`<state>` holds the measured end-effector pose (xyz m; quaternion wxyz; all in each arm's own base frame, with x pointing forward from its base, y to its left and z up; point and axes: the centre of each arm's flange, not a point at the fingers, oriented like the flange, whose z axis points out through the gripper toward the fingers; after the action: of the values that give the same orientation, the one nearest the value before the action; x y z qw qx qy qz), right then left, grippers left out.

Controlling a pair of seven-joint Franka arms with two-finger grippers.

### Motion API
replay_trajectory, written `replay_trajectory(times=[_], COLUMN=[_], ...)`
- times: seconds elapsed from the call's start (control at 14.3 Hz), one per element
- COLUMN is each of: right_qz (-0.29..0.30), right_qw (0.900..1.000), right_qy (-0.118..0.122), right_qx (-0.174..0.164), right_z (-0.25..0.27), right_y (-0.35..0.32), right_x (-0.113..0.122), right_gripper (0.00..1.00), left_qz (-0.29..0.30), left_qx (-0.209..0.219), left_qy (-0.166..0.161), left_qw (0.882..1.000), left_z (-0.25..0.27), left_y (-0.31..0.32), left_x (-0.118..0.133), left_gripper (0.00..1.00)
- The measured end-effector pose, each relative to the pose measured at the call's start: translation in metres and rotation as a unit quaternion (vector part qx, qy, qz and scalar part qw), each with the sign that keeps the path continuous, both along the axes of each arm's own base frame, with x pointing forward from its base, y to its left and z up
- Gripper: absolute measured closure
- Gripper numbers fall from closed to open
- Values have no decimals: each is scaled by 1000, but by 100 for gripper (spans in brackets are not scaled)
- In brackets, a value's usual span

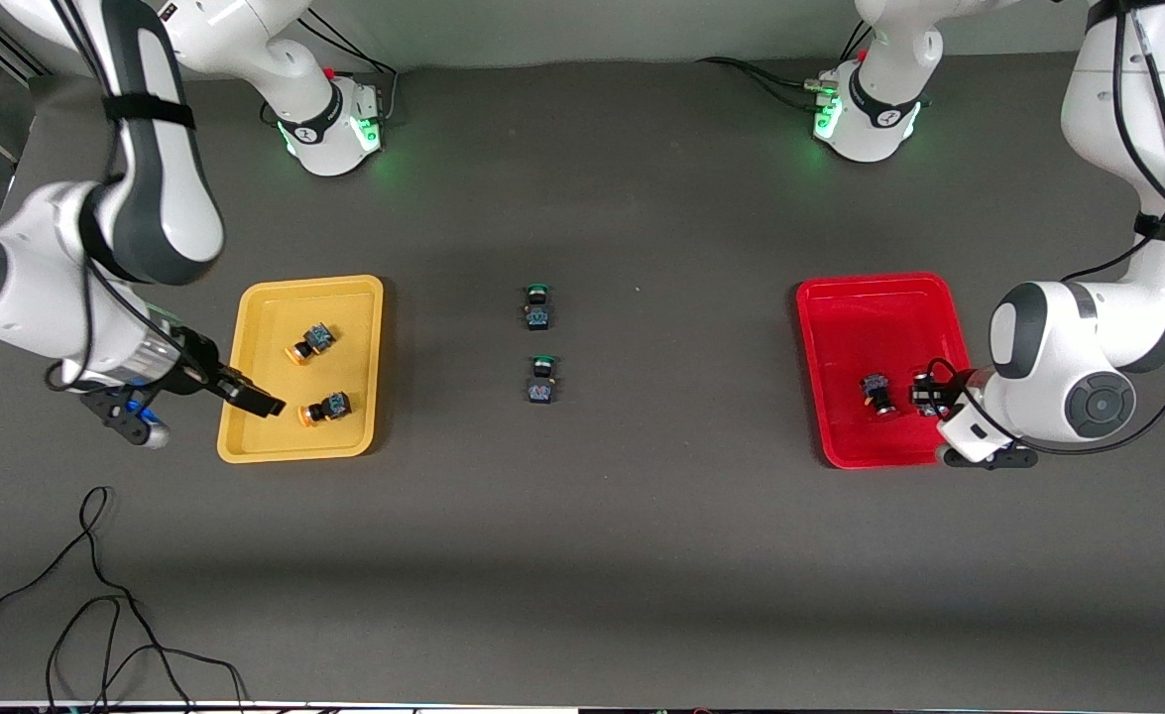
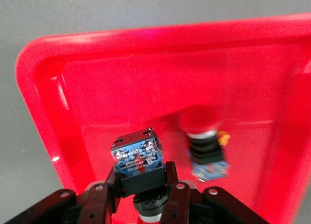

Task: Place red and yellow buttons in trays

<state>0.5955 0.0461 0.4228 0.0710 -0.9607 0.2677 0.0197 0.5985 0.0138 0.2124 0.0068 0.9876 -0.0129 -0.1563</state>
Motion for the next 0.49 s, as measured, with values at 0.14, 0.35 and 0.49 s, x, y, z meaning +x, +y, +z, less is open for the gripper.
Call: replay_trajectory(times=[0.14, 0.35, 0.49], right_qz=[26, 86, 132], right_qw=[1000, 996, 990], right_qy=[-2, -28, -42], right_qx=[-1, -1, -24], right_z=[30, 69, 90], right_y=[7, 8, -5], right_x=[6, 14, 14], right_gripper=[0, 0, 0], left_qz=[-18, -43, -56], left_qx=[1, -4, -4], left_qy=[4, -1, 0], left_qw=[1000, 999, 998], left_z=[-12, -5, 27], left_y=[5, 3, 9], left_x=[-4, 0, 10], left_gripper=[61, 35, 13])
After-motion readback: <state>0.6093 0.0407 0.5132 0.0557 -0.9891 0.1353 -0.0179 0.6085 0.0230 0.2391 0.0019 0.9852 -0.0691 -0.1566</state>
